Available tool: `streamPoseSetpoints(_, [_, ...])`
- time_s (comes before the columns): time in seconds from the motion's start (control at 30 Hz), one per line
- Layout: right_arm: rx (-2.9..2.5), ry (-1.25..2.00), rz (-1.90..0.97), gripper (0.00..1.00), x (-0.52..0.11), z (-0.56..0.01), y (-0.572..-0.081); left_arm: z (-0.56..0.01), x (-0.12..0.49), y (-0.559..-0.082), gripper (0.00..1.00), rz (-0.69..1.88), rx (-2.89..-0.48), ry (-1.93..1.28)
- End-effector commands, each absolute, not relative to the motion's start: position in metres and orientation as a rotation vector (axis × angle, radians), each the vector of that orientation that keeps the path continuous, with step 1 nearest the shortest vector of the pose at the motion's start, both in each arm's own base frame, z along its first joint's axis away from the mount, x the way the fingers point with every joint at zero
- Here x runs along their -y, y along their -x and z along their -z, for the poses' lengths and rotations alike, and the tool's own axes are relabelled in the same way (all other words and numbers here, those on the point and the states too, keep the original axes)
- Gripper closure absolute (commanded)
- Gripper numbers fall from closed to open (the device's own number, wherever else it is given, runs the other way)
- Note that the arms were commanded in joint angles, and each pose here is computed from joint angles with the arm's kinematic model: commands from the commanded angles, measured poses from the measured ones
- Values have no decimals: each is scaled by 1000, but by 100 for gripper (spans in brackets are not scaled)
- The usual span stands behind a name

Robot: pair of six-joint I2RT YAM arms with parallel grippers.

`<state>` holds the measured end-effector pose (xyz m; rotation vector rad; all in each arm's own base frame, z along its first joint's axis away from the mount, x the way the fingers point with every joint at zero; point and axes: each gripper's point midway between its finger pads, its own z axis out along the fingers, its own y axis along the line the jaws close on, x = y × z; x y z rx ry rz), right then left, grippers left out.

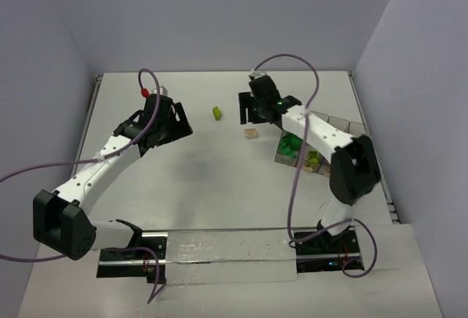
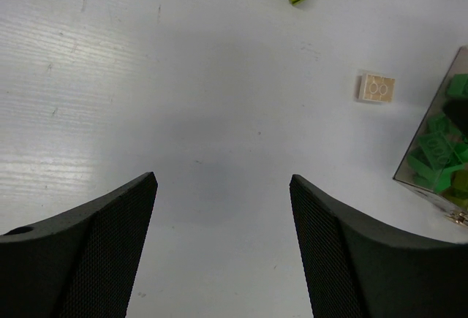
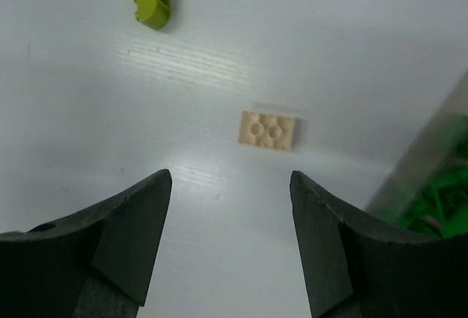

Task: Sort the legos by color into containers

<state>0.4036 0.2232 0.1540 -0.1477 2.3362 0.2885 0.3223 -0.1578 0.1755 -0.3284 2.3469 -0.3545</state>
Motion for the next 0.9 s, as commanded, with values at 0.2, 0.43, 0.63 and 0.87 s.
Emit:
streamPoseSetpoints(0.2, [-2429,208,-274,24,-303,-129,-464,-198,144,-319,19,332,-2277,387])
streamPoseSetpoints(0.43, [-2467,209,-308,29,-330,-106,-488,-198,146,-319,20,338,-2279,372])
streamPoseSetpoints(0.63, [-2483,194,-347,34,-342,-86,-496,-194,146,-318,20,342,-2286,369])
streamPoseSetpoints(0.87, [-2490,180,-395,38,-355,-71,-503,-193,145,-317,20,335,-2286,363])
